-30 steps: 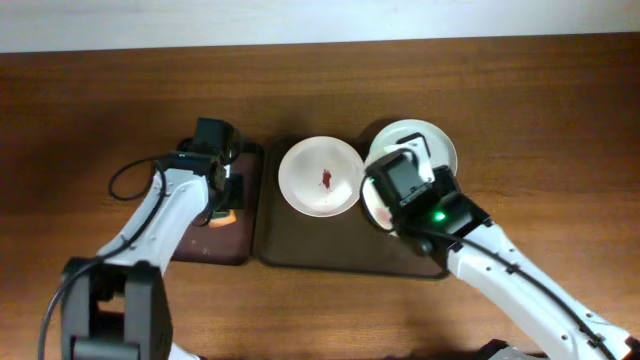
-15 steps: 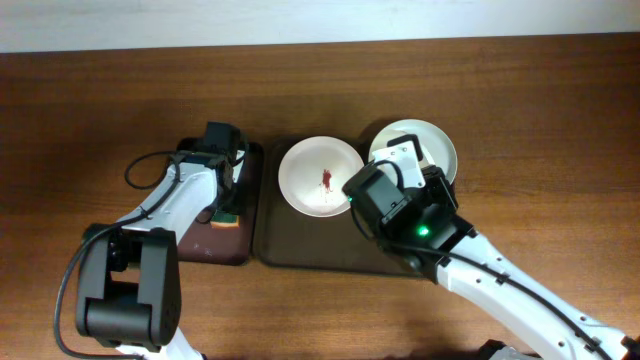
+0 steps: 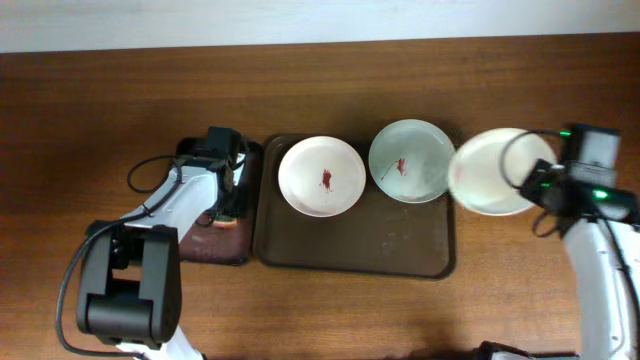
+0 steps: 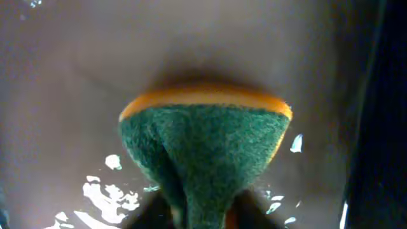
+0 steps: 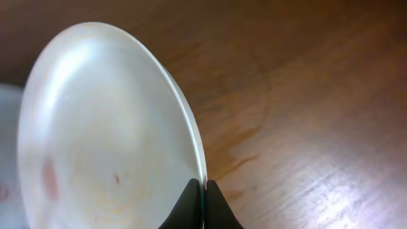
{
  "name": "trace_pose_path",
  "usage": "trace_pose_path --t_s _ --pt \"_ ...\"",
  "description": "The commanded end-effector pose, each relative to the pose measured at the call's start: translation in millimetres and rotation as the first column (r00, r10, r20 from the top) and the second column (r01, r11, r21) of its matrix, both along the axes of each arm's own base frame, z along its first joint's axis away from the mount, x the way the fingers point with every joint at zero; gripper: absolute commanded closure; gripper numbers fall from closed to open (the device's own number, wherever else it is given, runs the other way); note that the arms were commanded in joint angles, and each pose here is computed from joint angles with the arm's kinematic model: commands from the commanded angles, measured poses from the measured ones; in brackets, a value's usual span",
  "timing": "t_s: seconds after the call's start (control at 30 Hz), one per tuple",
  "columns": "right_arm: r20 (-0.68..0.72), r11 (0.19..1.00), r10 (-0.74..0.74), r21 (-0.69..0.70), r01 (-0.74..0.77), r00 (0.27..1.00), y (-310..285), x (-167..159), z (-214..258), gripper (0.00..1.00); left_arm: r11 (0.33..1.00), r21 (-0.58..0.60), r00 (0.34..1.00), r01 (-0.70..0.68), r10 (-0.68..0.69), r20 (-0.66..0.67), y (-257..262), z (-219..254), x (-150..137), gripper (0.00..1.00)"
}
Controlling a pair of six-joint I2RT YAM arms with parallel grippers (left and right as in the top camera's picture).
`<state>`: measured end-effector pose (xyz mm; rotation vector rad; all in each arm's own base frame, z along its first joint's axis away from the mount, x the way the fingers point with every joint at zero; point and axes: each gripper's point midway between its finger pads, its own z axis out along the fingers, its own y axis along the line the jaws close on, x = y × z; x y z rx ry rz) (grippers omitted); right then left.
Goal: Clean dirty plates on tray and stack at the side
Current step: 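Lift the front white plate with right gripper and place it right of tray, then move right gripper to the pink plate rim and grip it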
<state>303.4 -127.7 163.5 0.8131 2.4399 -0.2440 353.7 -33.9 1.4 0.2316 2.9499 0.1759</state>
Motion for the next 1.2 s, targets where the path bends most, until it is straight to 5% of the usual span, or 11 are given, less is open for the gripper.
trace_pose_path --t_s 0.0,0.27,0.37,0.47,0.53,0.57,0.63,0.67,0.73,0.8,1.17 --pt "0.003 0.984 -0.156 0.084 0.155 0.988 -45 -15 -10 0.96 1.0 -0.01 0.997 0.006 -0.006 -0.079 0 -16 -17 0.45" --pt "-0.144 0.923 -0.301 0.205 0.326 0.943 -95 -36 -79 0.95 1.0 0.0 0.99 0.006 -0.006 -0.144 2 -17 -33 0.48" --pt "-0.123 0.911 -0.255 0.301 0.281 0.959 -82 -23 -88 0.66 1.0 -0.016 0.989 0.006 -0.008 -0.148 0 -17 -34 0.46" --pt "0.041 0.879 -0.082 0.474 0.052 0.996 -44 13 -71 0.6 1.0 -0.015 0.989 0.006 -0.008 -0.15 0 -17 -35 0.44" --pt "0.108 0.846 0.055 0.523 -0.104 0.993 -11 30 -58 0.59 1.0 -0.015 0.989 0.006 -0.008 -0.15 0 -17 -35 0.64" --pt "0.122 0.826 0.131 0.535 -0.177 0.984 12 37 -55 0.59 1.0 -0.016 0.989 0.006 -0.008 -0.15 0 -17 -35 0.95" --pt "0.12 0.785 0.298 0.534 -0.314 0.947 60 45 -55 0.59 1.0 -0.017 0.989 0.006 -0.008 -0.15 0 -17 -35 1.0" --pt "0.107 0.754 0.395 0.53 -0.388 0.913 91 46 -57 0.59 1.0 -0.017 0.988 0.006 -0.008 -0.151 0 -17 -35 0.99" --pt "0.09 0.716 0.509 0.508 -0.48 0.856 128 48 -60 0.59 1.0 -0.017 0.988 0.006 -0.008 -0.153 0 -17 -35 0.45" --pt "0.055 0.675 0.614 0.481 -0.56 0.787 169 45 -65 0.59 1.0 -0.014 0.989 0.006 -0.008 -0.149 0 -17 -34 0.38" --pt "-0.017 0.551 0.794 0.44 -0.709 0.607 286 39 -108 0.59 0.996 -0.055 0.998 -0.063 0.064 0.005 -8 6 13 0.43"
